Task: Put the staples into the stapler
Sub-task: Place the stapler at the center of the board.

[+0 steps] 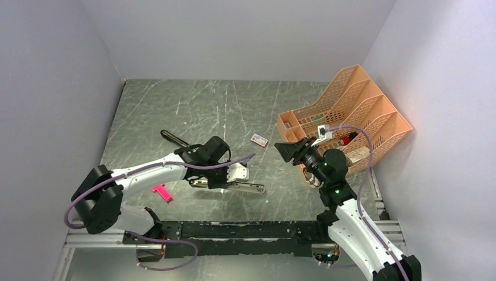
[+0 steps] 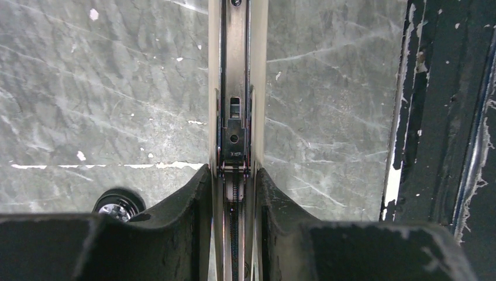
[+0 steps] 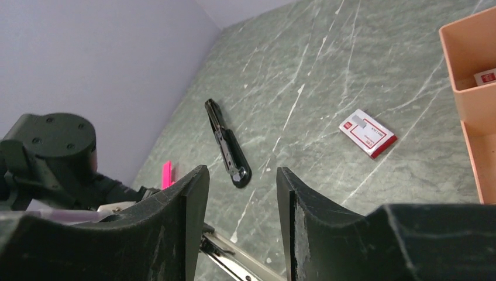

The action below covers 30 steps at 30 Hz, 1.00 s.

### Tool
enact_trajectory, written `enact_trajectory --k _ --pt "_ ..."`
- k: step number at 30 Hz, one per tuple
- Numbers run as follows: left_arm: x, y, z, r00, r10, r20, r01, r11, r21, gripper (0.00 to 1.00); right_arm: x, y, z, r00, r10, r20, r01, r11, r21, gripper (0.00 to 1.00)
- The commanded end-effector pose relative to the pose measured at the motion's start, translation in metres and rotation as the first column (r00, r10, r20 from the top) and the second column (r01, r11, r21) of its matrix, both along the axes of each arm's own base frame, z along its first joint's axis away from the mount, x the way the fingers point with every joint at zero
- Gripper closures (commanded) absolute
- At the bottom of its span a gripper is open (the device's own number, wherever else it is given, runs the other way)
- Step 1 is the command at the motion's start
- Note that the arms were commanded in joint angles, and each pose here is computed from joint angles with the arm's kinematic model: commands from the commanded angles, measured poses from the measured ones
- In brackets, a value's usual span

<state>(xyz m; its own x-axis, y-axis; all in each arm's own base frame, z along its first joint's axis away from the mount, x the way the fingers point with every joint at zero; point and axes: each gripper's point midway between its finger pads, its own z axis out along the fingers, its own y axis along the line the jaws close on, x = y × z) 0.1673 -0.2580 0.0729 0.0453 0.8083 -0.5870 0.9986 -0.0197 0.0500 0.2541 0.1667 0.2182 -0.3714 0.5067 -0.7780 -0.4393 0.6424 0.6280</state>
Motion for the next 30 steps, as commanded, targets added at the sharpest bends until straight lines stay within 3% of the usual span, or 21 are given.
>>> enact_trajectory --k 1,7,14,22,26,30 --pt "0.006 -0.020 0.002 0.997 -0.068 0.043 0.071 0.995 -0.073 0.90 -0.008 0.007 -0.003 0.995 0.078 0.055 -0.076 0.996 -0.040 0.49" --pt "0.008 -0.021 -0.019 0.997 -0.079 0.028 0.080 0.996 -0.038 0.82 -0.013 0.010 -0.021 0.994 0.105 0.018 -0.104 0.994 -0.046 0.47" --pt "0.014 -0.006 -0.041 0.998 -0.047 0.036 0.045 0.997 0.066 0.66 -0.012 0.007 -0.039 0.997 0.076 -0.024 -0.077 0.997 -0.027 0.47" --pt "0.009 0.002 -0.053 0.999 -0.045 0.016 0.043 0.991 0.124 0.59 -0.012 0.009 -0.051 0.995 0.090 -0.051 -0.092 0.994 -0.050 0.46" --pt "0.016 -0.009 -0.028 0.998 -0.008 0.066 0.005 0.999 0.041 0.54 -0.012 0.008 -0.055 0.994 0.097 -0.047 -0.101 0.990 -0.097 0.45" --pt "0.024 -0.027 0.031 0.987 0.079 0.143 -0.055 0.985 -0.166 0.48 -0.013 0.014 -0.058 0.988 0.148 -0.043 -0.153 0.979 -0.136 0.42"
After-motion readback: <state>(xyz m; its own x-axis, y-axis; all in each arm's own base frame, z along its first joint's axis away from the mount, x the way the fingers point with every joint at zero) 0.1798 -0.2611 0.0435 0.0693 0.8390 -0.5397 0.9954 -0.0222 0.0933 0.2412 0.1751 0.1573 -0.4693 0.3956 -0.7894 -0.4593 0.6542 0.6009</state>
